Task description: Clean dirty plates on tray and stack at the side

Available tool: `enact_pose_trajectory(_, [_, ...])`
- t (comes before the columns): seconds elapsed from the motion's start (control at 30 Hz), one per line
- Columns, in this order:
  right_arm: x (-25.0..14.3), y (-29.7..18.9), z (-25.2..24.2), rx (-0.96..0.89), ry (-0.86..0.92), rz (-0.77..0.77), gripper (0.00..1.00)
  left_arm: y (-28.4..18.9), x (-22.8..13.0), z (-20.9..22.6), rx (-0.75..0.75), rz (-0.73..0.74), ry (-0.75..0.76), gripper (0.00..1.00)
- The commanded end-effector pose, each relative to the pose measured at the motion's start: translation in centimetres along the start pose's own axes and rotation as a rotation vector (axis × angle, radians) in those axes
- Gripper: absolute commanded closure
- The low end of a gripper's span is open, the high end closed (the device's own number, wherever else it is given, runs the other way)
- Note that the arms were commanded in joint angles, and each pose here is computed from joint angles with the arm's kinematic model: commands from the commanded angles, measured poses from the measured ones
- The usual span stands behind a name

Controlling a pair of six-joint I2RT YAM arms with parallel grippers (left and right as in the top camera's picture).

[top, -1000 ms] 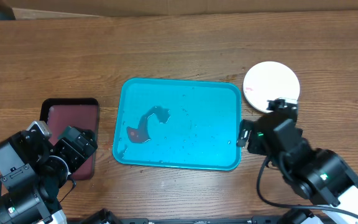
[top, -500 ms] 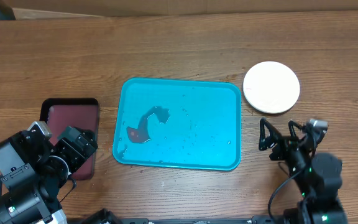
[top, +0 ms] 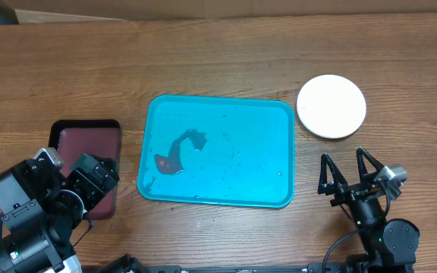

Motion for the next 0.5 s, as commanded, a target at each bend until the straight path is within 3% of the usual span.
enact_pose_trajectory(0.0, [-0.9,0.1,-0.6,-0.023,-0.014,-0.021,0.0,0.0,-0.1,0.0,-0.008,0.006,-0.002,0.0])
enact_pose_trajectory(0.27, [-0.9,0.2,-1.0,-0.061,-0.106,-0.055,0.0,0.0,-0.1,0.0,-0.008,0.006,-0.003,0.0])
enact_pose_trajectory(0.47, [-2.7,0.1,-1.9,-0.143,-0.173,0.071,0.0,0.0,-0.1,0.0,-0.008,0.006,-0.003,0.0])
Point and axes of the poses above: each gripper's point midway between its finger pads, its own y axis out along the fingers, its own z axis along the line the jaws close on, x = y × z, the point moved 10 cm from there along -y, back along the fingers, and after that the axes turned 11 degrees about -y, right-handed, at the moved point
